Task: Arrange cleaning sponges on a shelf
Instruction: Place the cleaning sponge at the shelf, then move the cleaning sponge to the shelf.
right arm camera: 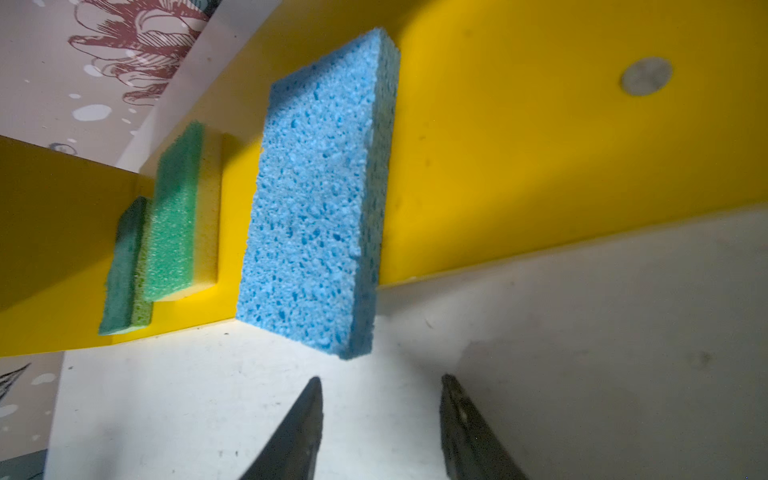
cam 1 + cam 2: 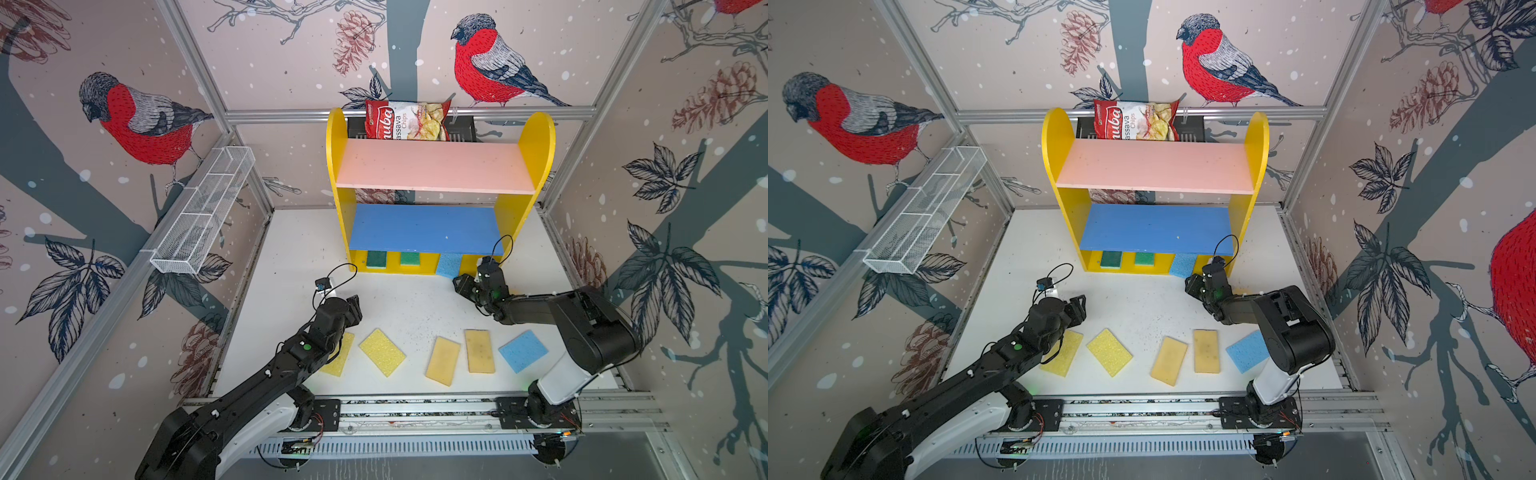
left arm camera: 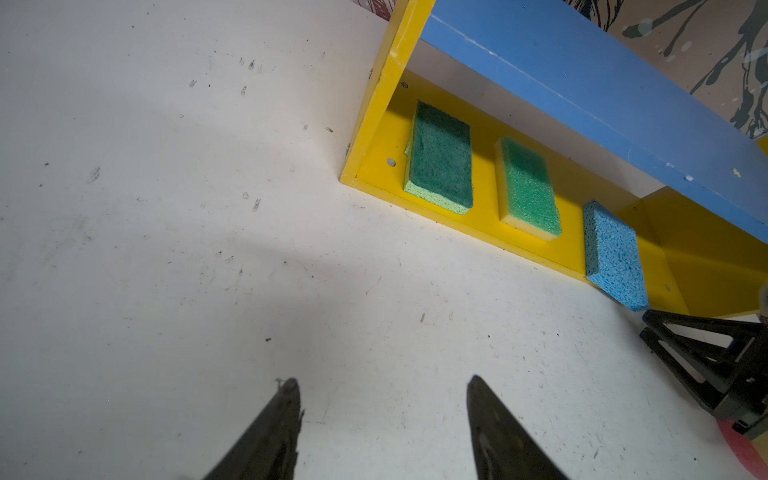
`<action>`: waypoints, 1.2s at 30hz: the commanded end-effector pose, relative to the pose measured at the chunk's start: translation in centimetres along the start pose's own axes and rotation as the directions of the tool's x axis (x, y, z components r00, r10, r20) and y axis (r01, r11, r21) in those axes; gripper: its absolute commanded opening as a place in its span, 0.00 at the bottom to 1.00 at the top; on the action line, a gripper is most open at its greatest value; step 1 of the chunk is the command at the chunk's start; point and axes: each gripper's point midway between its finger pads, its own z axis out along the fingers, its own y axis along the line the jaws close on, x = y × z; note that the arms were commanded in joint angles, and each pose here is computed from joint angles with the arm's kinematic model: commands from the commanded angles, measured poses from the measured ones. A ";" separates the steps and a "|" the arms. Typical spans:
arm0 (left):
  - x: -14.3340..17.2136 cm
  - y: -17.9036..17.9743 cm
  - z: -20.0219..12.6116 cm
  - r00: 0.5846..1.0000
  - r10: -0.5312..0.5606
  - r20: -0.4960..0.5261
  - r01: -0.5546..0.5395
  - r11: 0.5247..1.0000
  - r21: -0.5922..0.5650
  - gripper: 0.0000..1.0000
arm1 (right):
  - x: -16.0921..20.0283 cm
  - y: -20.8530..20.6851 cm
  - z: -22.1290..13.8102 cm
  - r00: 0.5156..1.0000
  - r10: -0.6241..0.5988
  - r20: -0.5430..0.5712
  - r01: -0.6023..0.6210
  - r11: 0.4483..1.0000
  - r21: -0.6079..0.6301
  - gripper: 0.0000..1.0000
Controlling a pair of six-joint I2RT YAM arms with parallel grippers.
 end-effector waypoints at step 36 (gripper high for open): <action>0.3 0.3 0.2 1.000 0.008 -0.014 -0.008 1.000 -0.020 0.63 | -0.7 1.6 1.4 0.993 0.114 -0.003 -0.113 0.983 -0.145 0.17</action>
